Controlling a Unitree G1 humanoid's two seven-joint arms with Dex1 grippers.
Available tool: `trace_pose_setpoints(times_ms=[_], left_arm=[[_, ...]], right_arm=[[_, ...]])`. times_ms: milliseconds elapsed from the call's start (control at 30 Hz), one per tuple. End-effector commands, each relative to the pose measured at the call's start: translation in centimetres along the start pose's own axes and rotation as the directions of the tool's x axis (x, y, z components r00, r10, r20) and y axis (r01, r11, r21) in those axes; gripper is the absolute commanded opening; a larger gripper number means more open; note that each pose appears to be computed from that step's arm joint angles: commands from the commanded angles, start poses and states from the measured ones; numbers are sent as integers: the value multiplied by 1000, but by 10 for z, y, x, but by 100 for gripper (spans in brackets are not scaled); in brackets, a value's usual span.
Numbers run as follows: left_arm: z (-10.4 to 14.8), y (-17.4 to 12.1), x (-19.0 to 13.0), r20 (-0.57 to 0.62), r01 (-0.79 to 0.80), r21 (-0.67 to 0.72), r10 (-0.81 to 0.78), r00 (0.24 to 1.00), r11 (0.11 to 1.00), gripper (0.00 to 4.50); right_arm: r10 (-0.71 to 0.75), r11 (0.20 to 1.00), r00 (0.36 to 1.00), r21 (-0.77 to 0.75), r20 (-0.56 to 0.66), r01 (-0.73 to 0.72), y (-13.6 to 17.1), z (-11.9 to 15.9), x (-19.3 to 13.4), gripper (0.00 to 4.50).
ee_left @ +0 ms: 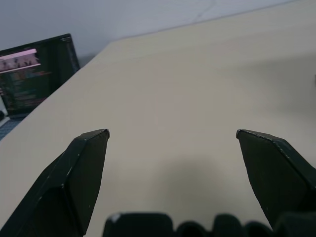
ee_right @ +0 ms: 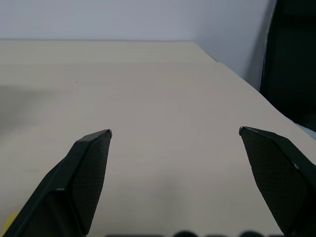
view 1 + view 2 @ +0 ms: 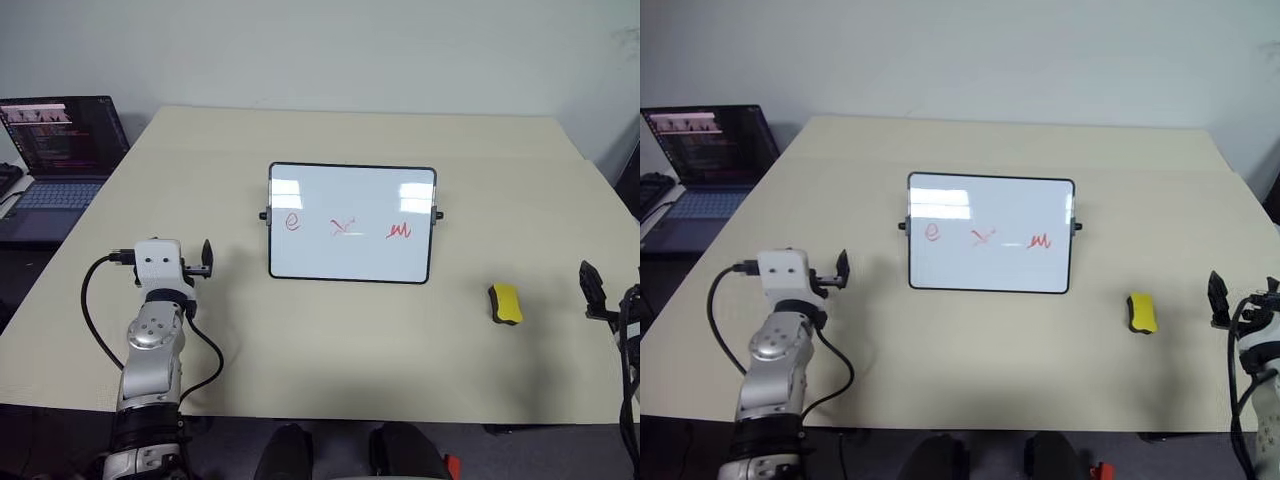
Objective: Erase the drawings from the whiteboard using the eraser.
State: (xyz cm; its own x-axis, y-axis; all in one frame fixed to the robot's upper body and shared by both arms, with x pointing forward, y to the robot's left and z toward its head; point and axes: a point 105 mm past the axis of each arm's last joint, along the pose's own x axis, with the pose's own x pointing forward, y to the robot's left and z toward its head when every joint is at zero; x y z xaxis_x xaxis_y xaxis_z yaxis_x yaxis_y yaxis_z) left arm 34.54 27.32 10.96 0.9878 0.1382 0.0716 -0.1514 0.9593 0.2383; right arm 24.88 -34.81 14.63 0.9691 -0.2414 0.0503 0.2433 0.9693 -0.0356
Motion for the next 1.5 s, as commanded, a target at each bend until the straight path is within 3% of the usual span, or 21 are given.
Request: trace_pose_setpoints(times_ms=[33, 167, 300, 533, 633, 800, 933, 1000, 1067, 1267, 1400, 1500], left_arm=[[13, -8, 5, 57, 15, -18, -14, 998, 1000, 450], [3, -10, 3, 12, -6, -67, 7, 1000, 998, 450], [9, -12, 2, 25, 24, -76, -22, 999, 997, 450], [21, 18, 0, 56, 12, -46, -9, 998, 999, 450], [34, 27, -2, 79, 9, -44, -5, 997, 999, 450], [72, 6, 3, 185, 189, -29, -181, 966, 982, 450], [128, -49, -11, 303, 564, -26, -531, 791, 825, 450], [137, -64, -20, 307, 668, -7, -634, 710, 744, 450], [144, -88, -30, 292, 797, 26, -767, 572, 604, 450], [127, -139, -53, 119, 966, 164, -976, 181, 199, 450], [115, -156, -69, 52, 981, 194, -999, -2, 8, 450], [114, -161, -79, 45, 975, 209, -995, -87, -76, 450]], right_arm=[[-28, 999, 999, 18, 38, 27, -7, 17, -3, 448], [-43, 999, 999, 27, 4, 43, -11, 11, -6, 448], [-24, 999, 999, 35, 33, 22, -3, 21, -7, 448], [-81, 993, 997, 92, 21, 78, 5, 8, -4, 448], [-114, 987, 993, 122, 35, 109, 15, 10, -1, 448], [-42, 992, 991, 121, 125, 27, 39, 35, -5, 448], [108, 989, 985, 82, 137, -120, 62, 47, -7, 448], [127, 985, 985, 101, 117, -139, 65, 46, -10, 448], [205, 971, 975, 106, 89, -214, 73, 50, -16, 448], [257, 966, 962, 36, -94, -255, 80, 32, -35, 448], [271, 963, 941, 53, -204, -266, 85, 19, -41, 448], [238, 971, 944, 63, -228, -230, 80, 18, -42, 448]])
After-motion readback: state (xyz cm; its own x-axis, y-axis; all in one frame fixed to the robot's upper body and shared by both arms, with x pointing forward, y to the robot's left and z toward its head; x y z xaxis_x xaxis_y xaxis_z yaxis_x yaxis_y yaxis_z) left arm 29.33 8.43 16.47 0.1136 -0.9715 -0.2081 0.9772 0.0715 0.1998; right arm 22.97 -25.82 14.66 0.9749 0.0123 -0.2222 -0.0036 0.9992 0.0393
